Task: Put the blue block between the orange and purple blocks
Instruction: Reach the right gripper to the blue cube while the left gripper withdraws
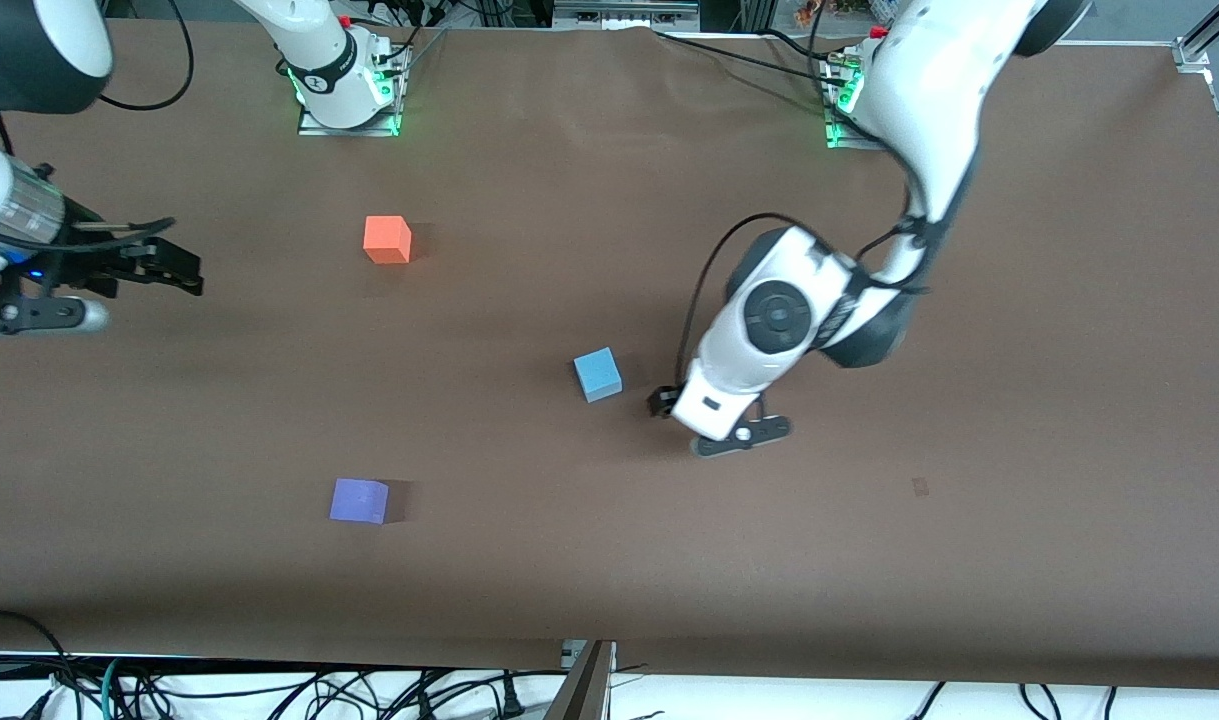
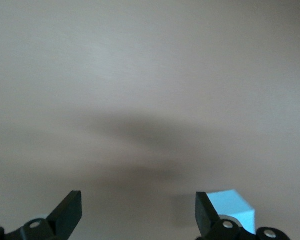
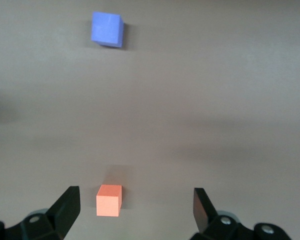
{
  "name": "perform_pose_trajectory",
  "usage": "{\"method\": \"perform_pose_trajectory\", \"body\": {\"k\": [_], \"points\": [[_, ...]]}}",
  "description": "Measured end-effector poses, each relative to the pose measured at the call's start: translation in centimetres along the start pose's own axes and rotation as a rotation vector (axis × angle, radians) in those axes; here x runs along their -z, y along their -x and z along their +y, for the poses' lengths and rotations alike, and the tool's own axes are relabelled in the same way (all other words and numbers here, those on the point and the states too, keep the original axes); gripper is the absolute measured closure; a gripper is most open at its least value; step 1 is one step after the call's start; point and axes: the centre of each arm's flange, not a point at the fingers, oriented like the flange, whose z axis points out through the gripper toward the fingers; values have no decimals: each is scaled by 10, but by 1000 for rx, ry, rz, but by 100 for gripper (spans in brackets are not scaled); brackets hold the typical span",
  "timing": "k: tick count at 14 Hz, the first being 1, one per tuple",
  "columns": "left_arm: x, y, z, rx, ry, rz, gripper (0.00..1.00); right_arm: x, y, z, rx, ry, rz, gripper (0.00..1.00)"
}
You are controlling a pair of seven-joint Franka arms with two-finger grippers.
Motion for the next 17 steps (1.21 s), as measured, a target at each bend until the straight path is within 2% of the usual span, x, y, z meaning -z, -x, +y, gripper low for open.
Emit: {"method": "perform_pose_trajectory", "body": {"k": [3,6,9,11,13,17], "points": [[64,1,-60,-66,-42,12,0,-26,-12,-12,19,3,-42,0],[126,20,-147,-122,-86,44,0,-38,-16,-60,94,10,-48,0],[166,52,-220,-113,-140,45,0,-61,-21,-145,155,22,-19,0],[182,66,-251,-155,-154,61,0,-87,-19,-209,181,28,-1,0],[194,62,-279,-211,-157,70,0,-114,-15,-268,218,25,32,0],[205,50,-306,-247,-154,84,0,-180,-10,-365,246,-17,141,0]]}}
